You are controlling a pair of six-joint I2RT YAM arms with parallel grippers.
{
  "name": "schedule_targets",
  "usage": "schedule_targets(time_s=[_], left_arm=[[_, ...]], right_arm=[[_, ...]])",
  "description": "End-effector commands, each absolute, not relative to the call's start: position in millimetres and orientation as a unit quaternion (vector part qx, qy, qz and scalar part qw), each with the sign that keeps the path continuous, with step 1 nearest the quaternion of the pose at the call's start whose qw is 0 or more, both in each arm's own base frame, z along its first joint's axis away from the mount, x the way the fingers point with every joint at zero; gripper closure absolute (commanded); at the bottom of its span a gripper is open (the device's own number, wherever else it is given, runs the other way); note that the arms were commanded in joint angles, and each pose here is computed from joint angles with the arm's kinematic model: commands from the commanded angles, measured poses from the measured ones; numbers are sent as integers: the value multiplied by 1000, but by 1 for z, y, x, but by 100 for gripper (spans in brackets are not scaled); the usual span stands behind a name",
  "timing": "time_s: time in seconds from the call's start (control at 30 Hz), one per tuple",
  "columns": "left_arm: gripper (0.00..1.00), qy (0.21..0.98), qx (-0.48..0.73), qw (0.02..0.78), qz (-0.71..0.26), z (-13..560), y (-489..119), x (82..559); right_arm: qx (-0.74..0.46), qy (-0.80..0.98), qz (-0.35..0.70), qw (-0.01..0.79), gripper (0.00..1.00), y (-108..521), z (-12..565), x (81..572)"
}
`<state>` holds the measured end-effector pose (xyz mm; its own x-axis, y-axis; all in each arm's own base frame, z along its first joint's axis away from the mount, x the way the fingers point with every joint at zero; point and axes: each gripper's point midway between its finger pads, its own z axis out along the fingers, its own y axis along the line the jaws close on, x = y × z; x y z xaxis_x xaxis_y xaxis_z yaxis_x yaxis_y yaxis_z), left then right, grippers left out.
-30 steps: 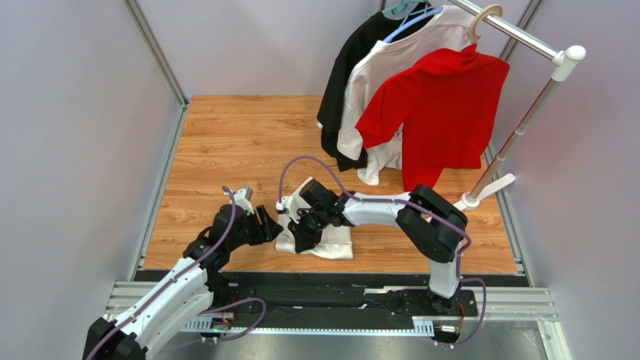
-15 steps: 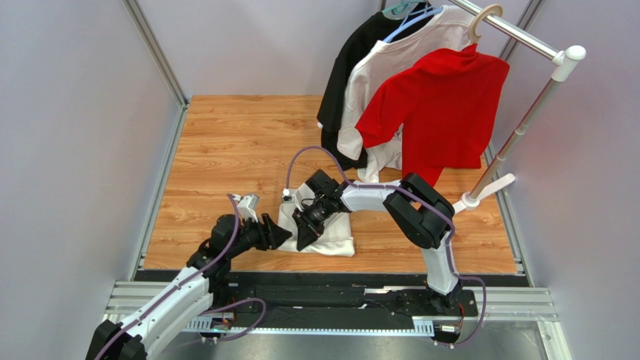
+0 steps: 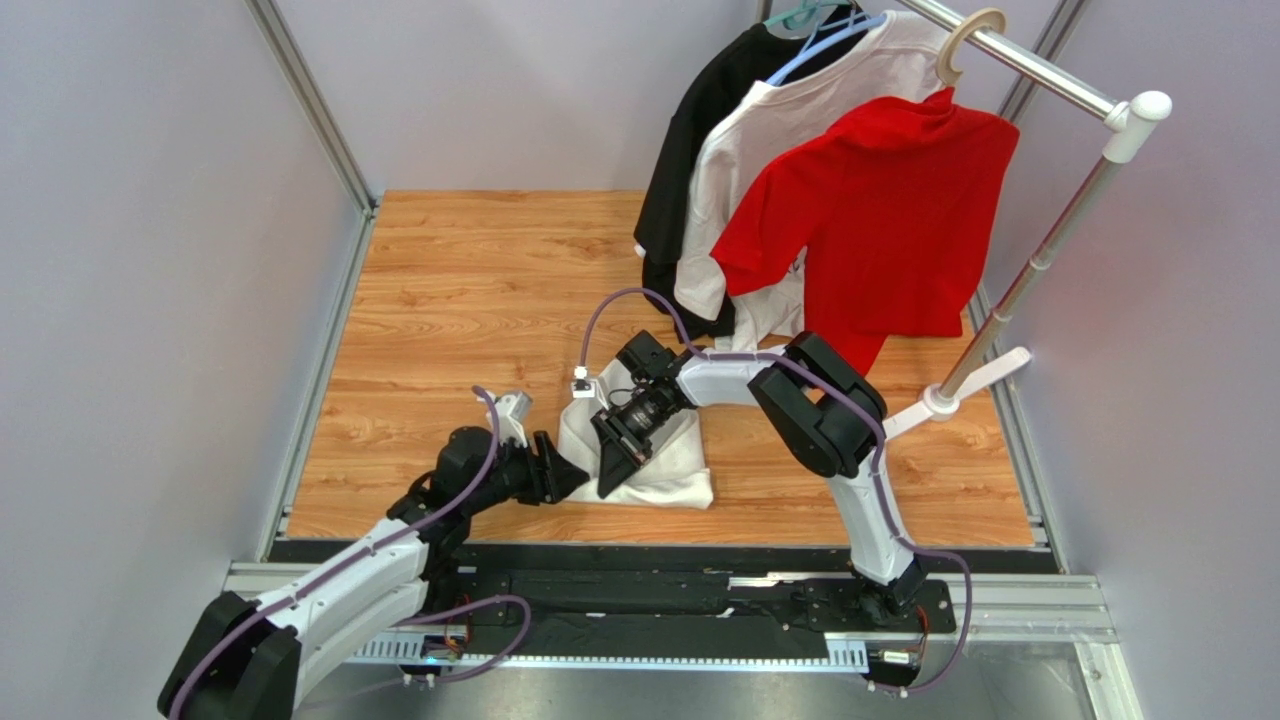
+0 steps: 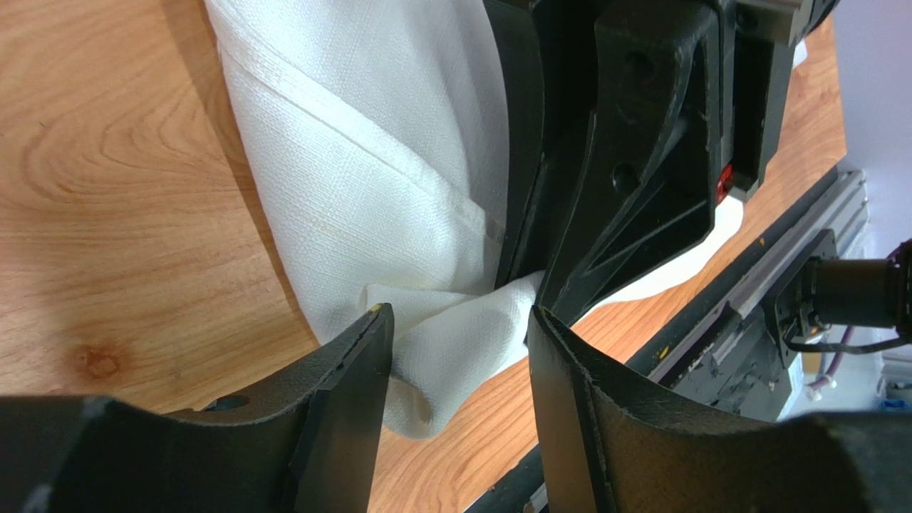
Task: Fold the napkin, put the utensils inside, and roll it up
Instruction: Roll the napkin with the utensil
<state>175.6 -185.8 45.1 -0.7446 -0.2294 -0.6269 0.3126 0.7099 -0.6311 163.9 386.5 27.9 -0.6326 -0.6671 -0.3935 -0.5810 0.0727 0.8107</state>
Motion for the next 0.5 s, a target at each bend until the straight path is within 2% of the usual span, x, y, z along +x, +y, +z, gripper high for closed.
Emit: schedule_targets(time_s=[0.0, 0.1, 0.17, 0.23, 0.3, 0.37, 0.47], left_arm=[[43, 845, 50, 365, -387, 49, -193, 176], [46, 849, 52, 361, -382, 47, -194, 176], [54, 850, 54, 360, -380, 47, -195, 176], [56, 855, 55, 351, -377, 43, -195, 174], [55, 857, 60, 343, -380, 41, -197, 172], [49, 857, 63, 340, -383, 41, -198, 170], [45, 854, 64, 342, -388, 42, -198, 167]], right_arm=[[402, -767, -496, 65, 100, 371, -3, 171], [396, -769, -496, 70, 100, 370, -6, 173], [395, -771, -494, 72, 100, 370, -8, 174], [390, -774, -494, 74, 100, 370, -10, 175], [388, -773, -496, 76, 100, 371, -10, 176], [384, -775, -495, 81, 100, 372, -13, 177], [382, -777, -493, 83, 100, 373, -17, 178]])
